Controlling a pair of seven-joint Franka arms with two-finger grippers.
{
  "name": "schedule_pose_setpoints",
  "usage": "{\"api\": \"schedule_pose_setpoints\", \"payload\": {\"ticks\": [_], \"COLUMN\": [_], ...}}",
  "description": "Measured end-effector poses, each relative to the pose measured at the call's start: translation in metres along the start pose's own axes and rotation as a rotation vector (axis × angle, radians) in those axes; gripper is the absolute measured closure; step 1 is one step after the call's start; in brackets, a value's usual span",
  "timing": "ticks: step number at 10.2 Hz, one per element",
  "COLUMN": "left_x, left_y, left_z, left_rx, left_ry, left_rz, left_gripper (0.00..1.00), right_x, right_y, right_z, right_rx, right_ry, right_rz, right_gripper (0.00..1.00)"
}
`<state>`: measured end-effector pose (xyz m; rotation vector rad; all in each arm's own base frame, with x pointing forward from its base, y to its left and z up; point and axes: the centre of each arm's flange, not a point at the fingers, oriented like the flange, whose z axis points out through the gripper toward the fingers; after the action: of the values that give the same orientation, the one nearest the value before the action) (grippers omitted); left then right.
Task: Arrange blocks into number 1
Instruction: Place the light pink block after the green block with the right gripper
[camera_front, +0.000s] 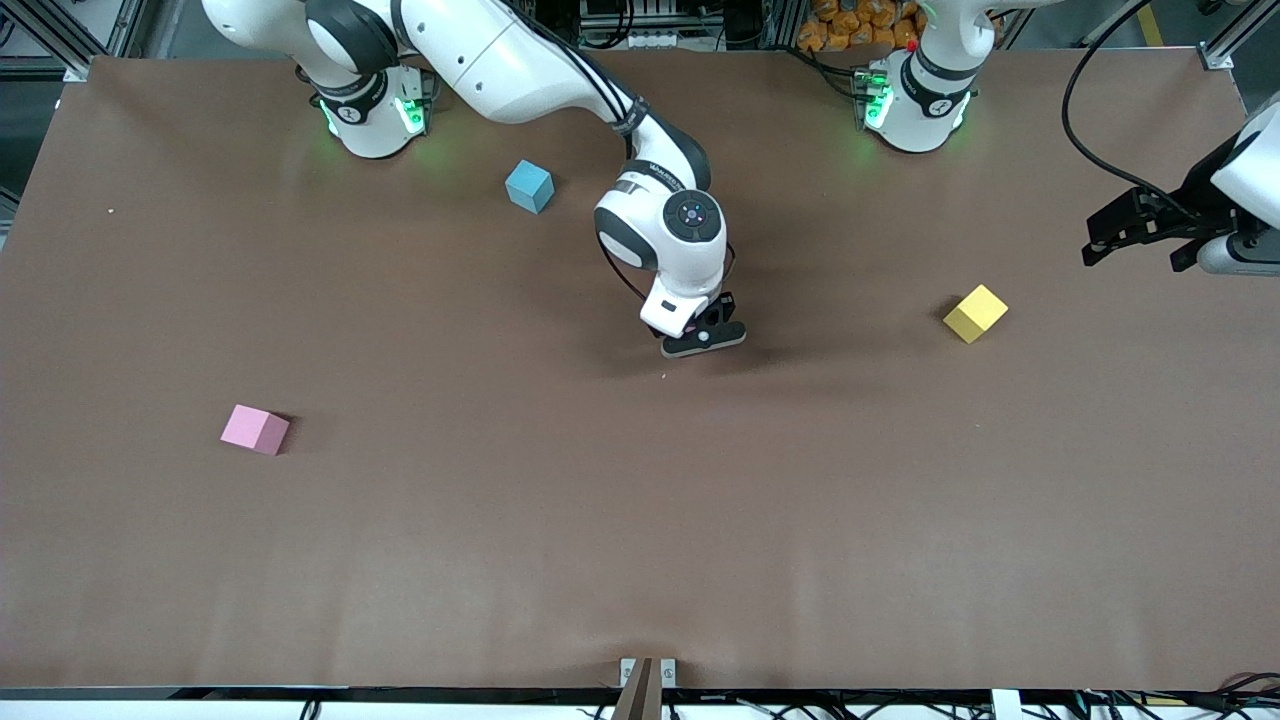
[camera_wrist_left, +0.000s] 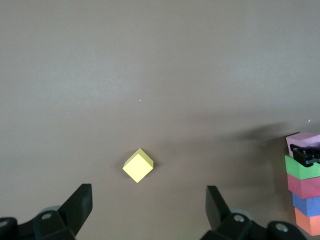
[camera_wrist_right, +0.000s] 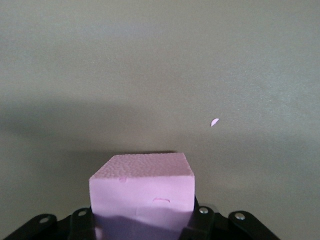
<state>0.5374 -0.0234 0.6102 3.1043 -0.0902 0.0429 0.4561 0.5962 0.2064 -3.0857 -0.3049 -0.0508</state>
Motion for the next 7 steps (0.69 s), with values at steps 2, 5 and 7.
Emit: {"api": "schedule_pose_setpoints", "payload": {"ticks": [2,5,7], "left_x": [0.001,0.002,0.003], "left_y": [0.000,-0.004,-0.003], "left_z": [0.001,-0.010,-0.023], "left_rx": [0.000,0.000,0.000], "left_ry": [-0.001,0.022,0.046], "left_rz": [-0.010,-0.030,-0.032], "left_gripper": [0.00,0.00,0.00], "right_x": [-0.001,-0.002,-0.002], "right_y": [-0.001,-0.002,-0.002], "right_z": [0.000,0.000,0.000], "right_rx": [0.000,0.000,0.000], "right_ry": [0.000,-0.001,0.000], "right_rz": [0.017,0.034,0.035], "right_gripper": [0.41,0.18,0.00]}}
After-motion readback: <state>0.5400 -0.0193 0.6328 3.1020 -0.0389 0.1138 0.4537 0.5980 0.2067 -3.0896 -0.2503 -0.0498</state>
